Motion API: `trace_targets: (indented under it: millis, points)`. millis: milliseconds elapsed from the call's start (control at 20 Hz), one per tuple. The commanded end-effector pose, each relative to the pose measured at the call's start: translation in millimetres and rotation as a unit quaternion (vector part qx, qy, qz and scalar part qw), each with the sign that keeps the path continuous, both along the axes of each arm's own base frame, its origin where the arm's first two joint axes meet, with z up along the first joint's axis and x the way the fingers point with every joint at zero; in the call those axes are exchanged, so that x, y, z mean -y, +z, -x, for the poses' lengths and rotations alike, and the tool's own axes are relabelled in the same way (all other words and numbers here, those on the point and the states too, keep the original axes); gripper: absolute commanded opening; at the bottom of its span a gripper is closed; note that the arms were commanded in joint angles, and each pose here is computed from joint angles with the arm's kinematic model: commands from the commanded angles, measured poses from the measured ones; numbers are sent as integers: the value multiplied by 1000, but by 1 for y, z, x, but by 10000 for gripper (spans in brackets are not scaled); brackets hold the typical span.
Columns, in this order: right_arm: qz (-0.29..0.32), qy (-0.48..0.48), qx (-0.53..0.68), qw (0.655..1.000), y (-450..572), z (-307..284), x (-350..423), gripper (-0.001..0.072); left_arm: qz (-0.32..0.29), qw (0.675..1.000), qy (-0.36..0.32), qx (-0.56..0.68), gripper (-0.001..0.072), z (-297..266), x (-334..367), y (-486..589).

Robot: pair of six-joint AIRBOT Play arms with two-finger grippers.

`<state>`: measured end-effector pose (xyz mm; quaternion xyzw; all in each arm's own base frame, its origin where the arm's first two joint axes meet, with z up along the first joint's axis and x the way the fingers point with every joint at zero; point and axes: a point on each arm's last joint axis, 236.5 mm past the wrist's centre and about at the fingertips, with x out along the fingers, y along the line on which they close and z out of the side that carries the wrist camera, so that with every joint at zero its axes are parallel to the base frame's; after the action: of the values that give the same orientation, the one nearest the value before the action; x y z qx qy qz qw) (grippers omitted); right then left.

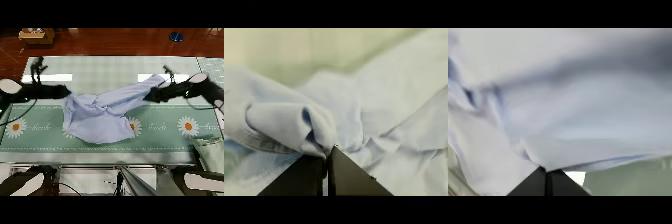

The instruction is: Fold the shirts.

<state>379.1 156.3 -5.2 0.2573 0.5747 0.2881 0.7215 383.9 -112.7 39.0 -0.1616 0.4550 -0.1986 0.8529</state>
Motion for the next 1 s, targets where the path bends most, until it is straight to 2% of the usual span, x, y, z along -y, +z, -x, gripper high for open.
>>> trace_targets:
  millis: [0, 200, 400, 500, 600, 700, 950]
  points:
    - [-5, -8, 174, 985, 141, -36, 11, 32, -9, 989, 7, 149, 27, -30, -11, 121]
    - [15, -50, 392, 918, 330, -23, 34, 32, -35, 929, 0, 368, 26, -1, -11, 315]
    - [58, -121, 541, 830, 470, 39, 66, 31, -86, 845, 19, 527, 26, 87, -23, 457]
    - [103, -165, 575, 795, 505, 68, 88, 31, -99, 822, 45, 559, 26, 133, -33, 491]
    - [136, -203, 596, 765, 528, 98, 103, 31, -97, 822, 58, 559, 26, 169, -37, 499]
    - [146, -208, 609, 751, 539, 126, 99, 32, -83, 833, 52, 544, 25, 200, -31, 491]
    - [154, -209, 593, 762, 529, 179, 85, 31, -34, 878, 50, 475, 25, 268, -20, 455]
